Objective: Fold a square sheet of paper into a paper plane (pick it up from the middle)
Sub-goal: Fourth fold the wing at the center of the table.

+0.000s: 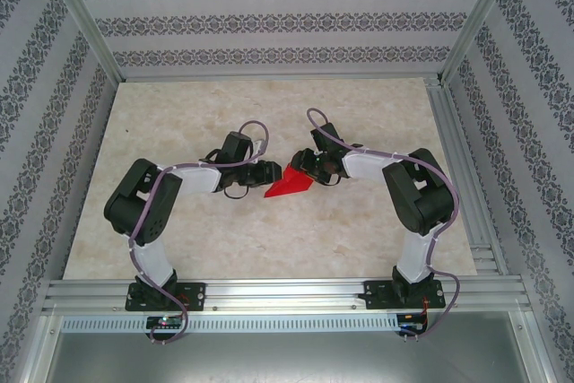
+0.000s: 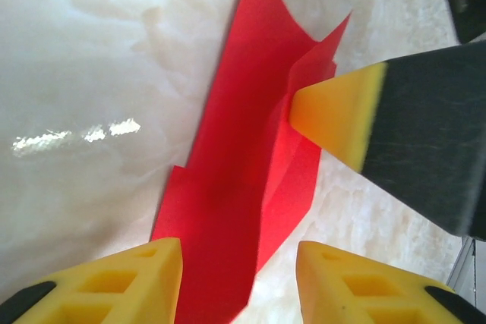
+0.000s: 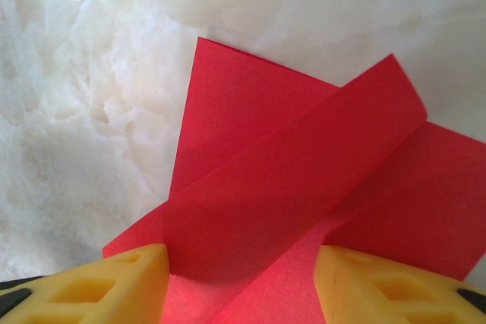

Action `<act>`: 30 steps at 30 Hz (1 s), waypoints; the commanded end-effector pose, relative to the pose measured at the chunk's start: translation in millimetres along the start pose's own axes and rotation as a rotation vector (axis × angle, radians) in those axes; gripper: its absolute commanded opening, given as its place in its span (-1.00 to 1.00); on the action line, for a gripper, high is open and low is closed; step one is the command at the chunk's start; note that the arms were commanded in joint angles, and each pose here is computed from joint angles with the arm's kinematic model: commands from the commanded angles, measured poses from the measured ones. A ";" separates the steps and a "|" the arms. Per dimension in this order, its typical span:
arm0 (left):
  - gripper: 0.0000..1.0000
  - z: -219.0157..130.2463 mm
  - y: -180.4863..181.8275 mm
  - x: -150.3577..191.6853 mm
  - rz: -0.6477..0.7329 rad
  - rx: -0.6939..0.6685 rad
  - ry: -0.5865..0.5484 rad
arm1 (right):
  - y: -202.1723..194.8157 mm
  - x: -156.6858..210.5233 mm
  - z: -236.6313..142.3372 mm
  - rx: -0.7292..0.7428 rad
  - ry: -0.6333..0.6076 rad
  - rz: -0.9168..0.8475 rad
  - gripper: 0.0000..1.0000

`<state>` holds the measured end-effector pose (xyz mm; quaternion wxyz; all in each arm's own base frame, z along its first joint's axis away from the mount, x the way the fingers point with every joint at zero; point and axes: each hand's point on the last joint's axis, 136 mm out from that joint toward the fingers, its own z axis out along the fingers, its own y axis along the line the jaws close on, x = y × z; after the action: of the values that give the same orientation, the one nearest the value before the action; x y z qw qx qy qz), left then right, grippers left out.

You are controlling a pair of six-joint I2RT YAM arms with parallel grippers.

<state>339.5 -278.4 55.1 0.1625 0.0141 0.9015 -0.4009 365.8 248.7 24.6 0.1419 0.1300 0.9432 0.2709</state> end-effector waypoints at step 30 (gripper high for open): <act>-0.39 17.1 -0.3 22.4 0.355 -0.076 0.037 | -44.6 13.0 12.1 0.175 0.040 0.071 0.12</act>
<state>321.1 -293.1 44.3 0.2101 0.1583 0.8988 -0.3508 367.9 245.0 23.5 0.1392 0.1458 0.9449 0.2580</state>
